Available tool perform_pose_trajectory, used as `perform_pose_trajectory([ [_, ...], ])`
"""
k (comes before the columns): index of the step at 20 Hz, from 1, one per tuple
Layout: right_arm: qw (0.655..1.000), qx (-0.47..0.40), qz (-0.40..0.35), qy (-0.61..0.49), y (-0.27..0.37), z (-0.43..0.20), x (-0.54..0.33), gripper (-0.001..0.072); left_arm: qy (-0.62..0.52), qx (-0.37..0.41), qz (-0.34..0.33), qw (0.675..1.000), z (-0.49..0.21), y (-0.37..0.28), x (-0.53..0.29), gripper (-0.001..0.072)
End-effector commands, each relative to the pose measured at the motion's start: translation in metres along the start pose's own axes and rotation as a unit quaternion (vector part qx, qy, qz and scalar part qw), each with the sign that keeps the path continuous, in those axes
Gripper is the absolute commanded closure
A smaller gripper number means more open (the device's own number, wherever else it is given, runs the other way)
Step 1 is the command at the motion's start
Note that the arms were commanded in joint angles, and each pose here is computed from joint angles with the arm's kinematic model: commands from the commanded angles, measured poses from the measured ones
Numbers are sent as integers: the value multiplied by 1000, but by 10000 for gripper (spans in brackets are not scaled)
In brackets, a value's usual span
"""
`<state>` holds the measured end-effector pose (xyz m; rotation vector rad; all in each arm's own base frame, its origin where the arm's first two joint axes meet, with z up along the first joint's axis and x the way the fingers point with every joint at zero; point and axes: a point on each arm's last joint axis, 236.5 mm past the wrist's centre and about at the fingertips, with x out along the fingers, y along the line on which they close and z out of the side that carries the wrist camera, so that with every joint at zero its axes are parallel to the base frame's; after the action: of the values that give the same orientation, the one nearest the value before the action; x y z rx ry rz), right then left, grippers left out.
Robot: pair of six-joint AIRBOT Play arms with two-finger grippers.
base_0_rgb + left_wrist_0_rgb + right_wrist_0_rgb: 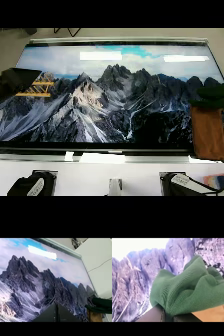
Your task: Fold the shirts.
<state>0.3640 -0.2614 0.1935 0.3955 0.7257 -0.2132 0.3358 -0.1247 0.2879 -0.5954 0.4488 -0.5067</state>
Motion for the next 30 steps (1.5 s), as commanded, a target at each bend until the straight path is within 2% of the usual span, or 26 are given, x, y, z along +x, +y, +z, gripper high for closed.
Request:
perform_pose_trajectory([
  [1,997,1,-16,71,-9,-34,-5,683,1,0,0,1000,-1,0,0,673],
  [3,984,5,-55,170,-27,-80,-18,683,1,0,0,1000,-1,0,0,673],
  [6,939,23,-181,292,-80,-133,-57,683,1,0,0,1000,-1,0,0,673],
  [7,927,26,-201,316,-88,-144,-64,683,1,0,0,1000,-1,0,0,673],
  [19,875,69,-162,450,-94,-293,-10,682,1,0,-1,1000,0,-1,0,673],
  [20,877,70,-166,446,-97,-295,-7,617,1,0,-1,1000,0,-1,0,673],
  [21,878,67,-170,443,-99,-293,-6,375,1,0,-1,1000,0,-1,0,673],
  [22,878,55,-172,444,-102,-292,-9,187,1,0,-1,1000,0,-1,0,673],
  [23,878,32,-173,444,-105,-287,-13,161,-1,0,0,1000,0,0,0,673],
  [25,894,7,-192,404,-115,-250,-17,161,-5,4,7,1000,6,4,3,676],
  [28,949,-68,-220,215,-98,-109,-15,161,44,72,71,994,11,29,21,678],
  [30,955,-187,-218,68,-36,-2,-12,163,126,131,161,970,10,68,41,678],
])
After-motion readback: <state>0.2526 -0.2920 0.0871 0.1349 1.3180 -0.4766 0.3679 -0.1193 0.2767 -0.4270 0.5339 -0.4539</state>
